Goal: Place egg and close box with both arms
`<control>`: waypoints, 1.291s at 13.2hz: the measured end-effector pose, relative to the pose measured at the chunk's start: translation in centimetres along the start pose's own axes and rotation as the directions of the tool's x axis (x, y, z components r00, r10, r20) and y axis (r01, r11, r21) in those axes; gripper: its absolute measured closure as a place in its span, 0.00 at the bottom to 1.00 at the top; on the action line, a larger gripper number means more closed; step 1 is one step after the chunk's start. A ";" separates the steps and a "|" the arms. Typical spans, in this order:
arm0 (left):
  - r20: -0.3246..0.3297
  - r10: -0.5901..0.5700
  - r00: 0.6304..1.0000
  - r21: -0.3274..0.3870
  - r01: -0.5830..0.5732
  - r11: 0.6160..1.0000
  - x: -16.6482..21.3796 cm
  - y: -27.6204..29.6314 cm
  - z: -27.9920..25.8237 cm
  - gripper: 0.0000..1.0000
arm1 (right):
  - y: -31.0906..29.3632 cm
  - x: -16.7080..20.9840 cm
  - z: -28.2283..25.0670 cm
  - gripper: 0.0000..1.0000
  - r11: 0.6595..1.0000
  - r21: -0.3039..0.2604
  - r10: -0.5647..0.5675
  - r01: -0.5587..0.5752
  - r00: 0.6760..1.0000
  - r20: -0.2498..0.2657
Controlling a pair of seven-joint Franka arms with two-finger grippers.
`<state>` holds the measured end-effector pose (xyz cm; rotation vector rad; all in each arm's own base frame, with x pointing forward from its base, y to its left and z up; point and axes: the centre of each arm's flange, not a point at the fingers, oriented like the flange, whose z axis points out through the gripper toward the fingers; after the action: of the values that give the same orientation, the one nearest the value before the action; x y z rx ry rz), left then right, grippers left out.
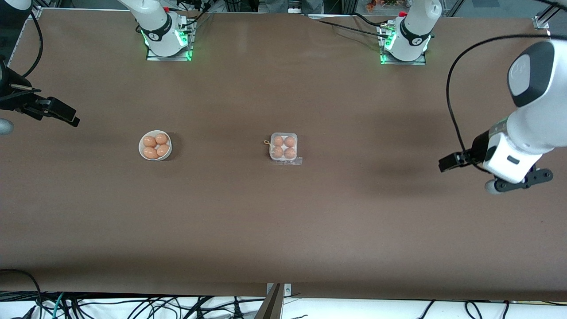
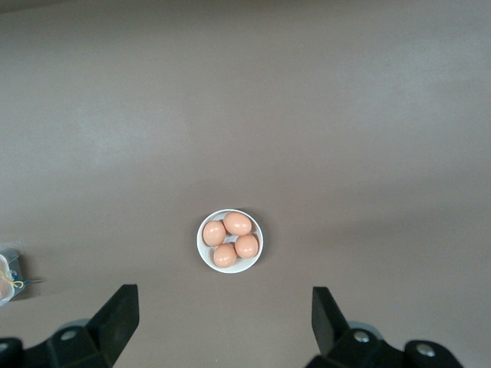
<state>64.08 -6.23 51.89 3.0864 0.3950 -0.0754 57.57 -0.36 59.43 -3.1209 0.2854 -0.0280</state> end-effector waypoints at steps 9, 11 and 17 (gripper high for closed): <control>0.007 0.060 0.998 0.074 -0.061 0.995 -5.5 -6.0 -2.7 0.00 | 0.0 0.0 0.0 0.00 1.000 0.000 0.000 0.000 1.000 0.000; 0.015 0.052 0.999 0.082 -0.053 0.995 -6.3 -7.0 -3.5 0.00 | 0.0 0.0 0.0 0.00 1.000 0.000 0.000 0.000 1.000 0.000; 0.047 0.052 0.998 0.089 -0.056 0.994 -7.1 -7.1 -3.6 0.00 | 0.0 0.0 0.0 0.00 1.000 0.000 0.000 0.000 1.000 0.000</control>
<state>55.64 -1.02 55.74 3.1755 0.3148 -0.1659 57.57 -0.36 59.43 -3.1209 0.2853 -0.0277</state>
